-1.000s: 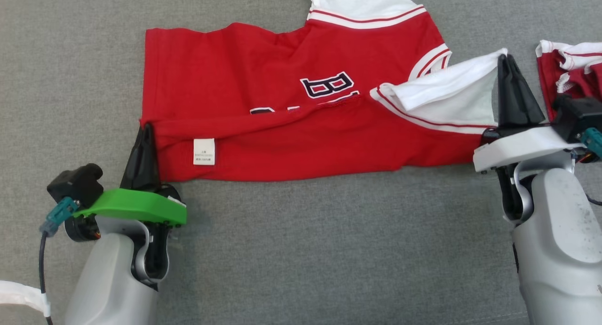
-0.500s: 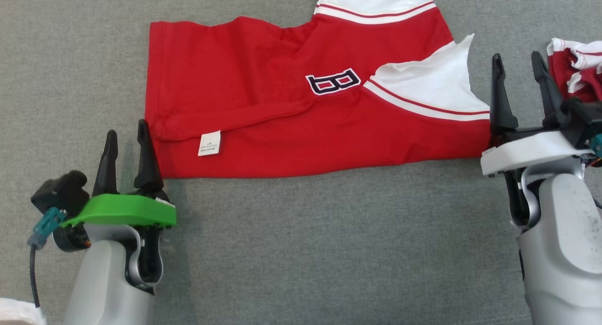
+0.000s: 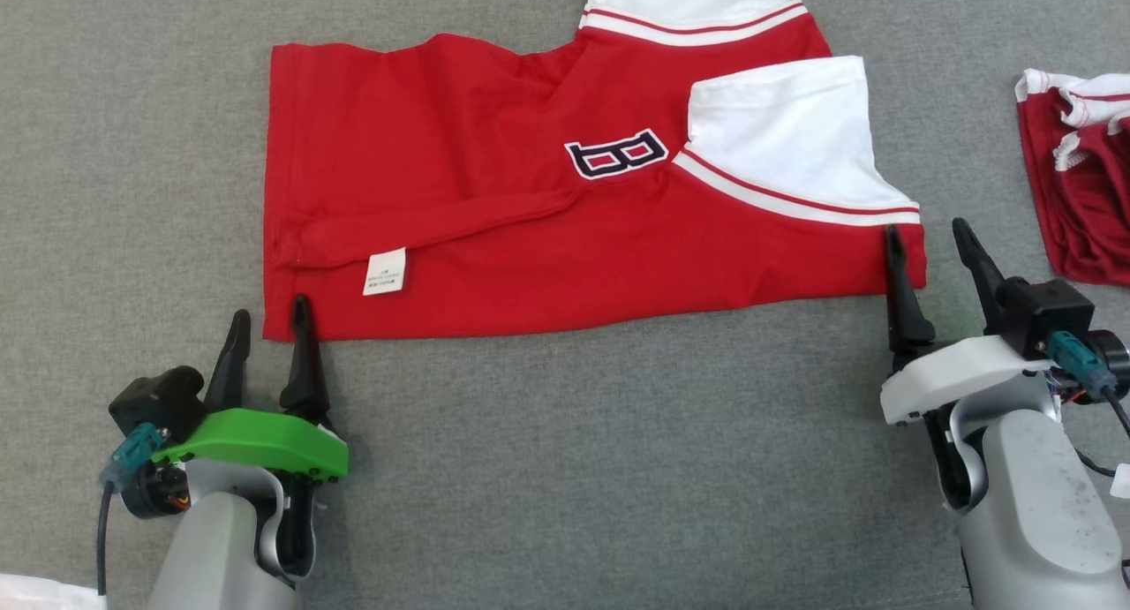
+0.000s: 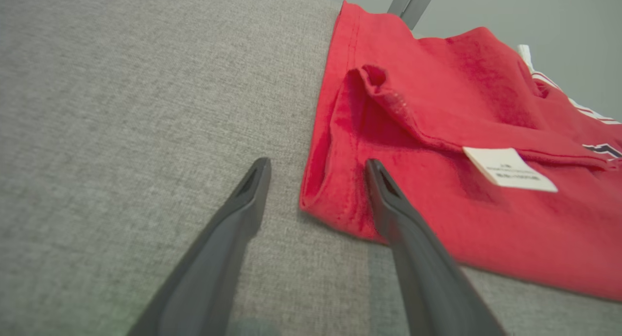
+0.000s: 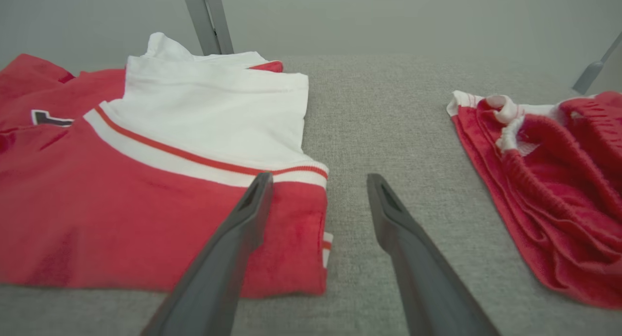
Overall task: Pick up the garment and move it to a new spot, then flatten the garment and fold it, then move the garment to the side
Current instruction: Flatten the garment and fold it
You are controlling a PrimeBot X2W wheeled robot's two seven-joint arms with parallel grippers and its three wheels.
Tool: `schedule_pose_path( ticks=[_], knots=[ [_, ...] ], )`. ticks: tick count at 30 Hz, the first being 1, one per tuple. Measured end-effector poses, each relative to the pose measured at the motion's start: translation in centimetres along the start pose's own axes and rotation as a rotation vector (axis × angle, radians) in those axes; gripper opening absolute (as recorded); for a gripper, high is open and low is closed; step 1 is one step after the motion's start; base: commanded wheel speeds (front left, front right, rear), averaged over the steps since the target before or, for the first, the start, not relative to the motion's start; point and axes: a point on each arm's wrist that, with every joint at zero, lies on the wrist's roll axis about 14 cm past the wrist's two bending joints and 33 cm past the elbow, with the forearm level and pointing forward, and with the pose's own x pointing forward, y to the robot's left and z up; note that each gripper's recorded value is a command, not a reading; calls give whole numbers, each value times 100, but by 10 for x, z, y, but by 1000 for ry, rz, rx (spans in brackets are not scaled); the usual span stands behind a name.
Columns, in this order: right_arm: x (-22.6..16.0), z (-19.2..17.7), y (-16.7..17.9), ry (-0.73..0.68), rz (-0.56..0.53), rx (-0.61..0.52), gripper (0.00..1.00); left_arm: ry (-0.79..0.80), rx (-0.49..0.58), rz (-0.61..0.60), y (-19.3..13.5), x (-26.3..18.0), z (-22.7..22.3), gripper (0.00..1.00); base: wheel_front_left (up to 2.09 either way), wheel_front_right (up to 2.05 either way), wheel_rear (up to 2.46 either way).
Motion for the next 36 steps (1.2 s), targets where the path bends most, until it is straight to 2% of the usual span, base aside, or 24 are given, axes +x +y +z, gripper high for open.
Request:
schedule_pose_path(
  ticks=[6, 7, 8, 9, 10, 15, 20, 29, 32, 36],
  knots=[
    [-7, -31, 2, 103, 5, -10, 100, 34, 29, -2, 1, 1, -9, 100, 0, 0, 0],
    [-7, -35, 4, 115, 13, -15, 73, 42, 36, -5, 1, 1, -10, 100, 0, 0, 0],
    [-7, -38, 6, 125, 18, -13, 29, 46, 39, -6, 0, 1, -11, 88, 0, 0, 0],
    [-7, -40, 8, 134, 25, -13, 0, 52, 44, -10, -1, 1, -13, 15, 0, 0, 0],
    [-6, -40, 9, 134, 29, -6, 0, 58, 46, -14, -1, 1, -14, 0, 0, 0, 0],
    [-3, -30, 15, 107, 33, 33, 0, 57, 40, -42, -10, -1, -12, 0, 0, 0, 0],
    [5, 10, 21, -12, 51, 46, 0, -35, 40, -70, -19, -3, 19, 0, 0, 0, 0],
    [13, 98, 28, -233, 72, 82, 0, -303, 27, -115, -38, -10, 112, 0, 0, 0, 0],
    [4, 102, 28, -235, 77, 96, 0, -328, 25, -111, -38, -21, 120, 0, 0, 0, 0],
    [-21, 74, 23, -155, 71, 110, 0, -256, 14, -60, -22, -45, 88, 0, 0, 0, 0]
  ],
)
